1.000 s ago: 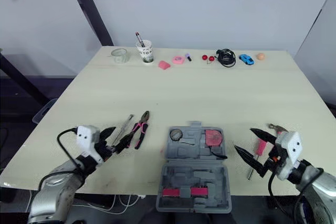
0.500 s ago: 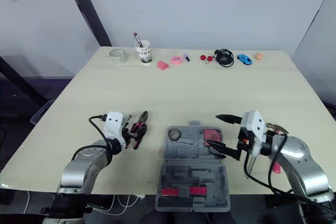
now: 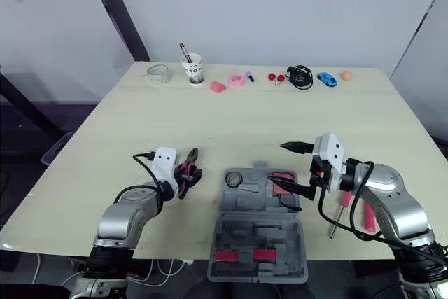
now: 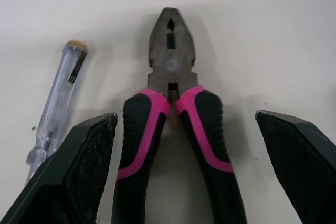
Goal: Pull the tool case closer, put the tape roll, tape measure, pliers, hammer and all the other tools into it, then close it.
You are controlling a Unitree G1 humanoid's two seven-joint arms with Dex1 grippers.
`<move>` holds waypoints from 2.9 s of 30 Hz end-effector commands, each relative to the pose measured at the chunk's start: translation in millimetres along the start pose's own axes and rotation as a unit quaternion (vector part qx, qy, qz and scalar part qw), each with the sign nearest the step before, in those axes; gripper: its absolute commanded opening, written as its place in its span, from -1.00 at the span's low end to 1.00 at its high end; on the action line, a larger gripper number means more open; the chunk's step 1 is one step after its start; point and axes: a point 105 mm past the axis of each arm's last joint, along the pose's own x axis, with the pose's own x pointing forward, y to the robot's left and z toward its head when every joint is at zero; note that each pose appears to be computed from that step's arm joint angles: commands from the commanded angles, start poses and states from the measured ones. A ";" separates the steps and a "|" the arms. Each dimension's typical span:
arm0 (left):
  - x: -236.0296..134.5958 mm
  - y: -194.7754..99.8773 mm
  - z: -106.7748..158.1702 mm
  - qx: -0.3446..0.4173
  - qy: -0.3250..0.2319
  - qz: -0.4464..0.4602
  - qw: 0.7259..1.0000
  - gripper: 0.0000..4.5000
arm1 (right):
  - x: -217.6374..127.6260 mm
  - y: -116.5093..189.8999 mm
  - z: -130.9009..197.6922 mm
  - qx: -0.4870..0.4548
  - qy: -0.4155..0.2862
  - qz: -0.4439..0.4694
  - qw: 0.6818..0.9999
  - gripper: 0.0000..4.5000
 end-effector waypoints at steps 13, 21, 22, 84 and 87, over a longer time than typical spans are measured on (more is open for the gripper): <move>10.1 6.2 5.5 0.013 -0.022 0.038 0.999 0.66 | 11.2 6.9 -1.0 -0.014 -0.021 0.016 1.000 1.00; 10.2 5.1 2.2 0.012 -0.020 0.040 0.999 0.10 | 9.9 6.0 -3.7 -0.015 -0.019 0.016 1.000 1.00; 10.0 5.2 2.4 0.012 -0.021 0.040 0.999 0.10 | 9.8 6.0 -3.8 -0.016 -0.019 0.017 1.000 1.00; -45.2 -133.1 95.9 0.395 -0.050 -0.555 0.730 0.10 | 75.5 -7.8 -2.8 -0.094 0.266 0.072 0.957 0.44; -45.5 -132.6 94.2 0.391 -0.047 -0.560 0.729 0.10 | 73.0 -8.7 -4.6 -0.099 0.273 0.073 0.954 -0.25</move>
